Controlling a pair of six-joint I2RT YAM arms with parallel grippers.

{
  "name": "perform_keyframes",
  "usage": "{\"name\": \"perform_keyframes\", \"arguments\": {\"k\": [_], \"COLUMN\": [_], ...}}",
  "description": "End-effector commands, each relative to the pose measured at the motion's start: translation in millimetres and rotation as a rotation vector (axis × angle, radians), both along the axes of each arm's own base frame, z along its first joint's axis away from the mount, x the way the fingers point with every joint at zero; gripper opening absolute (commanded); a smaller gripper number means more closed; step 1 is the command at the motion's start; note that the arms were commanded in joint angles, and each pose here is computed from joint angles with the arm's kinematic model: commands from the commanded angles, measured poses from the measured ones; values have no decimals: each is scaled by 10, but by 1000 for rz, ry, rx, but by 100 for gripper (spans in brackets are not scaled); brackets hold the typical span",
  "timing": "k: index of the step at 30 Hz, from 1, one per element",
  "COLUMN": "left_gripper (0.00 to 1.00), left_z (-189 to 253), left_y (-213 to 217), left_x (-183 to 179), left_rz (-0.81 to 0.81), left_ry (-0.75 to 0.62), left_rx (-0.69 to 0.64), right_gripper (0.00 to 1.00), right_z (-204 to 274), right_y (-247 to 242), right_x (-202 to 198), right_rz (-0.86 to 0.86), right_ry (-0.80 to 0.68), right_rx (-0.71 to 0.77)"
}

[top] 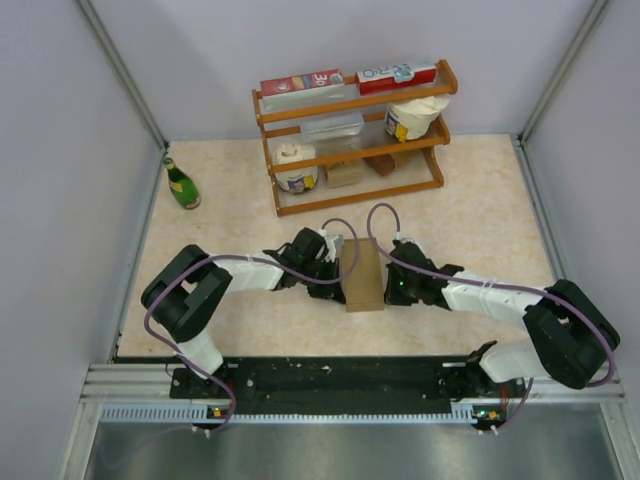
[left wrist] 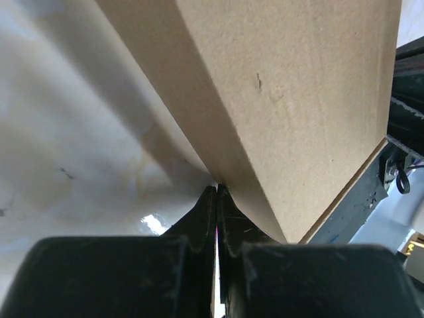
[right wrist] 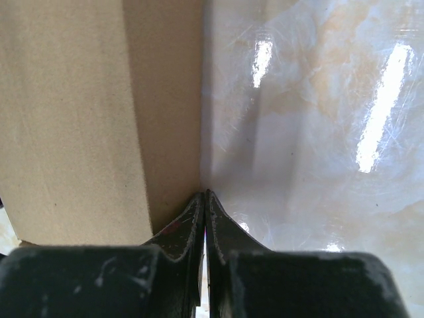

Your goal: Fold the paper box

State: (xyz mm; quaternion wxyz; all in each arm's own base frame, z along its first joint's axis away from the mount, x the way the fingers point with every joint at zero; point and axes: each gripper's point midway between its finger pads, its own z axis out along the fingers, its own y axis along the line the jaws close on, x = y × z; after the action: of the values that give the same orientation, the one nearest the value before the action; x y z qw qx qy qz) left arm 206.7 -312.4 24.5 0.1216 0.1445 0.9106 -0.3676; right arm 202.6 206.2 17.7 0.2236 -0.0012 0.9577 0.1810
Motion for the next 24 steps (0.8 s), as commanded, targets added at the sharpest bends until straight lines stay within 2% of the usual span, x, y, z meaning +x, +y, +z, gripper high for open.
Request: {"name": "perform_keyframes", "arguments": {"k": [1, 5, 8, 16, 24], "left_gripper": [0, 0, 0, 0, 0], "left_z": [203, 230, 175, 273, 432], "left_y": [-264, -304, -133, 515, 407], "left_x": [-84, -137, -73, 533, 1121], "left_rz": [-25, -34, 27, 223, 226], "left_ry": [-4, 4, -20, -92, -147], "left_rx": [-118, -131, -71, -30, -7], "right_gripper": [0, 0, 0, 0, 0], "right_z": [64, 115, 143, 271, 479], "right_y": [193, 243, 69, -524, -433], "right_x": [-97, -107, -60, 299, 907], "right_rz": [14, 19, -10, -90, 29], "right_ry": [40, 40, 0, -67, -152], "right_rx": [41, 63, -9, -98, -92]}}
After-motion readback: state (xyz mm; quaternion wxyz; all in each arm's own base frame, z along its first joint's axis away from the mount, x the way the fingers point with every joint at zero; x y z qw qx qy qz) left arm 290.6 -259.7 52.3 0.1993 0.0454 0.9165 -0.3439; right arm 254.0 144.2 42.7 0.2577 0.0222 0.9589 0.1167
